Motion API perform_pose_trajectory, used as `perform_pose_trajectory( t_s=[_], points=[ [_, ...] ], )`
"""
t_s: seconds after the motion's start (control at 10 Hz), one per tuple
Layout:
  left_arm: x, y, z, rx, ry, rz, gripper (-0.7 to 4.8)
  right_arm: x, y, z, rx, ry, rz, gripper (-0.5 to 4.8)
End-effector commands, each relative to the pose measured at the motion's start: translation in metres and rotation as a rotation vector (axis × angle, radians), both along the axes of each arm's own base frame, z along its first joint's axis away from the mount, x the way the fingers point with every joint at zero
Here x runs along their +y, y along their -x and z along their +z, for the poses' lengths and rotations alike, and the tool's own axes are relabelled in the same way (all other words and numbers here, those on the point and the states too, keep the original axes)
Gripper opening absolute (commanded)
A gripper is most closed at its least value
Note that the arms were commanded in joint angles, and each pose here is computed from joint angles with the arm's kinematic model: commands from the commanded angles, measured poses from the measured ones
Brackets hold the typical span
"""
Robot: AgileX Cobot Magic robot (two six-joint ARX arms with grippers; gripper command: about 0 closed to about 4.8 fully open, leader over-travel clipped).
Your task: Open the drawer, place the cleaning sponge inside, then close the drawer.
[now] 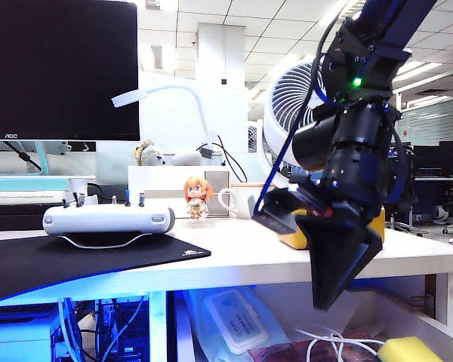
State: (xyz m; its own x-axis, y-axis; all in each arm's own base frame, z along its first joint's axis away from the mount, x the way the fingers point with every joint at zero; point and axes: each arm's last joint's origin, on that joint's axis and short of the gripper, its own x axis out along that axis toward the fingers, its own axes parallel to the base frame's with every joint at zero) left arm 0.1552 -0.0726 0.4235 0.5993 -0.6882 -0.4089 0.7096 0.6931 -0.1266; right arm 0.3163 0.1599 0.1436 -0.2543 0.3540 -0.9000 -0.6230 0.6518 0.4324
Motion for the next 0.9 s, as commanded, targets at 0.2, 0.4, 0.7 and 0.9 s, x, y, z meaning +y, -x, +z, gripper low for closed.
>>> perform_pose_trajectory(
  t_s=[0.2, 0.4, 0.7, 0.9],
  points=[
    [0.000, 0.001, 0.003, -0.024, 0.007, -0.003, -0.06, -0.002, 0.007, 0.093, -0.321, -0.153, -0.072, -0.07],
    [0.004, 0.005, 0.006, -0.056, -0.020, 0.074, -0.06, -0.017, 0.027, 0.166, -0.667, -0.169, -0.227, -0.07],
    [0.041, 0.067, 0.011, -0.295, -0.038, 0.495, -0.06, -0.082, 0.142, 0.263, -1.451, -0.378, -0.585, -0.07],
    [0.050, 0.086, -0.017, -0.334, -0.009, 0.572, -0.06, -0.097, 0.168, 0.233, -1.516, -0.339, -0.673, -0.07]
  ],
)
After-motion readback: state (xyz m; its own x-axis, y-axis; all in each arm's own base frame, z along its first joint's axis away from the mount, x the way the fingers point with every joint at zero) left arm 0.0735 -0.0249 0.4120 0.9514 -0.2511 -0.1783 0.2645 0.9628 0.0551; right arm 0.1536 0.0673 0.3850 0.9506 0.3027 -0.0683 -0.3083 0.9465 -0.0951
